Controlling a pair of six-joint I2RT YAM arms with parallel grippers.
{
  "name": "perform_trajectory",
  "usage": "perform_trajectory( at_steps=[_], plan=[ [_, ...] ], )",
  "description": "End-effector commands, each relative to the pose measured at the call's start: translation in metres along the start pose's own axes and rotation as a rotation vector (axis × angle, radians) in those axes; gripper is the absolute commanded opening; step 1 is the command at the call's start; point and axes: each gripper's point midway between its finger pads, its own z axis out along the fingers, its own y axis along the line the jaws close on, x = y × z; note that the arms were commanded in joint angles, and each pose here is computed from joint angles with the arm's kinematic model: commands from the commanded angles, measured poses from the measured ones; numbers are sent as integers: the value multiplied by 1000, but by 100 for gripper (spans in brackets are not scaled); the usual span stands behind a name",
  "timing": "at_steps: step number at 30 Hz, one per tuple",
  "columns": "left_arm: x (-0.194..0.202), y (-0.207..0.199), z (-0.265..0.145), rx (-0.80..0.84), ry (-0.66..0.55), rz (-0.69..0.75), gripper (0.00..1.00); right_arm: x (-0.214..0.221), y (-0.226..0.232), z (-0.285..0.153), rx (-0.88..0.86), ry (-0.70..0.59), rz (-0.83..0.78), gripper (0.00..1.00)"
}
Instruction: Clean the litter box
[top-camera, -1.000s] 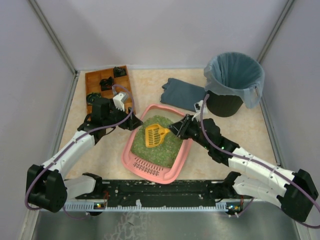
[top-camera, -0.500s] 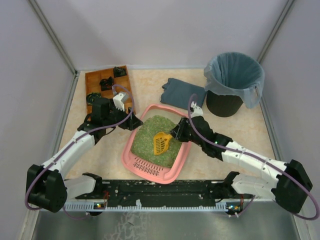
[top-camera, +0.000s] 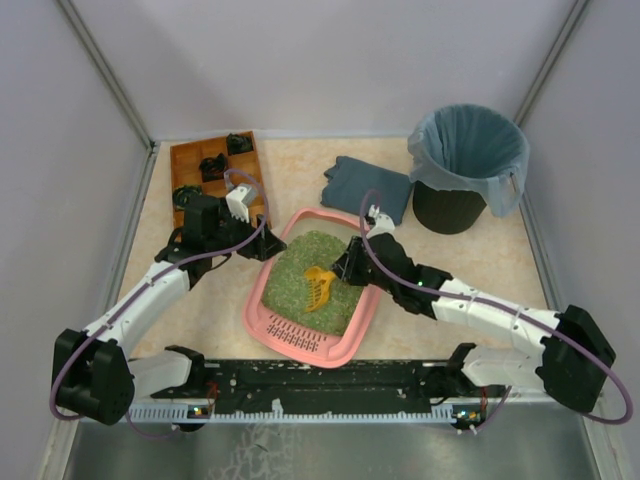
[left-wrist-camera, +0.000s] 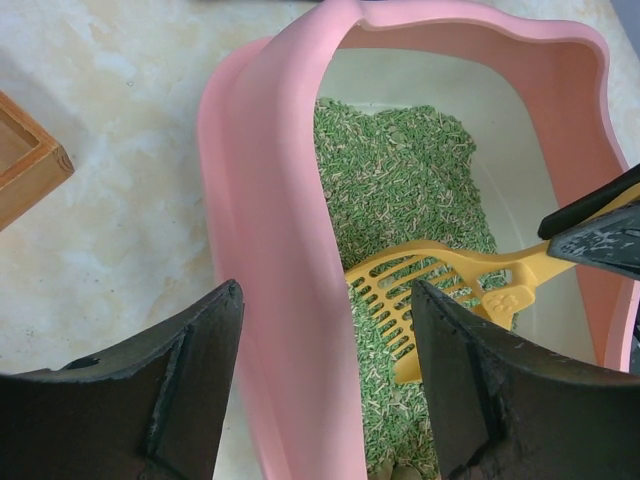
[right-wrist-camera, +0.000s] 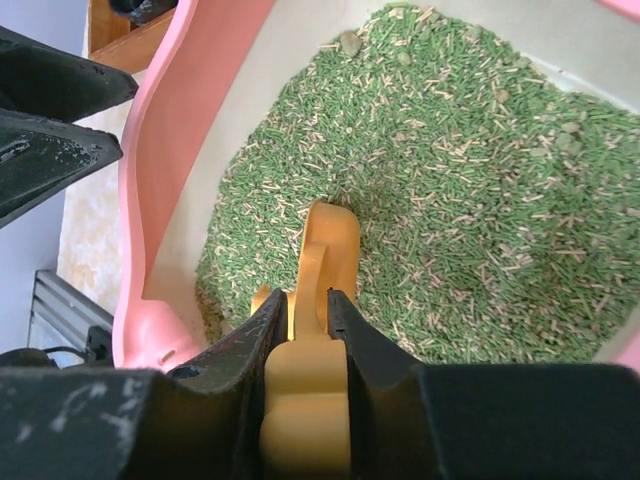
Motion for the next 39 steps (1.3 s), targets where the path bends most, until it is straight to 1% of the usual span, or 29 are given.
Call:
perform_trajectory(
  at_steps=[1, 3, 7, 11, 16, 20, 23, 26, 30, 32, 35, 39],
  plan=[
    [-12, -3, -2, -1, -35, 21, 75, -38, 16, -26, -3, -114, -47, 28],
    [-13, -3, -3, -3, -39, 24, 77, -46, 16, -35, -1, -139, -64, 35],
    [-16, -2, -6, -18, -56, 32, 81, -60, 19, -52, -3, -186, -93, 41],
    [-17, -1, -8, -27, -68, 34, 82, -72, 20, -67, -2, -220, -115, 43],
    [-19, 0, -10, -38, -77, 38, 83, -84, 9, -85, 59, -265, -155, 44],
    [-26, 1, -17, -70, -111, 52, 84, -92, -3, -95, 122, -280, -231, 45],
    [-32, 6, -26, -126, -147, 51, 86, -97, -11, -103, 164, -266, -274, 50],
    [-37, 13, -40, -202, -193, 43, 88, -108, -18, -115, 170, -296, -257, 53],
    [-44, 20, -63, -295, -255, 48, 91, -123, -30, -133, 122, -349, -173, 58],
    [-43, 24, -72, -339, -266, 45, 93, -129, -37, -142, 117, -383, -144, 59],
    [-42, 27, -84, -382, -282, 40, 95, -132, -41, -155, 119, -434, -145, 63],
    [-37, 27, -96, -409, -304, 28, 95, -128, -47, -167, 104, -478, -176, 72]
  ],
)
